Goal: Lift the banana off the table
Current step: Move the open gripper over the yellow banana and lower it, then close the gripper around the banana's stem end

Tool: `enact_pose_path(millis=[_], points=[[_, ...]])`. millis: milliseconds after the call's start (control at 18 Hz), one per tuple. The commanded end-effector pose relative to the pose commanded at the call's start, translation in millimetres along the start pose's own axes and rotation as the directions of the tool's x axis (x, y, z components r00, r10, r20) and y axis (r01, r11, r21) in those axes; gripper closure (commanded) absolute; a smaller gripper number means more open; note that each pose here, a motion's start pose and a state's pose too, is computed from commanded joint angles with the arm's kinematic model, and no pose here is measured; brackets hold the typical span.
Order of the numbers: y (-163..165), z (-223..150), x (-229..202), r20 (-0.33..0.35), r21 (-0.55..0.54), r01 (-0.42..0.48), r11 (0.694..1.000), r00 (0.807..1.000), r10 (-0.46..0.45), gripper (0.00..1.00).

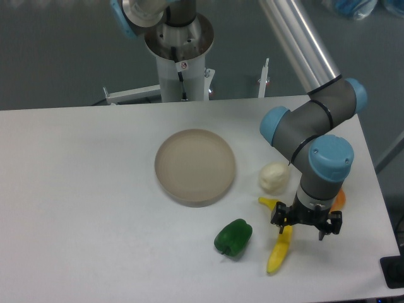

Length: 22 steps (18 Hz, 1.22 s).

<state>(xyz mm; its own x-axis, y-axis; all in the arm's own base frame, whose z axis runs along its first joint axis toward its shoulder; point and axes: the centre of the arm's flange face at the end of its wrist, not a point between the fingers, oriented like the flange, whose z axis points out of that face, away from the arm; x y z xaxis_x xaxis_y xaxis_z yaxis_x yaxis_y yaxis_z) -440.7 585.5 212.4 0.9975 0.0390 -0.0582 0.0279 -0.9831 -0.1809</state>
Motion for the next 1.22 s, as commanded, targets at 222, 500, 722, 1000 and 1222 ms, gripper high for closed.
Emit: enact_pose_path(millis=[222, 500, 722, 1000, 1222], points=[[6.9, 10.3, 7.4, 0.010, 0.010, -0.006, 1.000, 1.000, 0.006, 0.00], [14.7, 21.5, 14.2, 0.017, -0.025, -0.009, 1.000, 1.000, 0.009, 0.00], [14.4, 23.4, 13.6, 0.024, -0.032, -0.010, 0.999, 1.000, 0.011, 0.17], [13.8, 22.8, 13.3, 0.024, -0.030, -0.012, 0.999, 1.000, 0.012, 0.60], [11.6, 19.9, 11.5, 0.030, -0.025, -0.012, 1.000, 0.999, 0.013, 0.73]])
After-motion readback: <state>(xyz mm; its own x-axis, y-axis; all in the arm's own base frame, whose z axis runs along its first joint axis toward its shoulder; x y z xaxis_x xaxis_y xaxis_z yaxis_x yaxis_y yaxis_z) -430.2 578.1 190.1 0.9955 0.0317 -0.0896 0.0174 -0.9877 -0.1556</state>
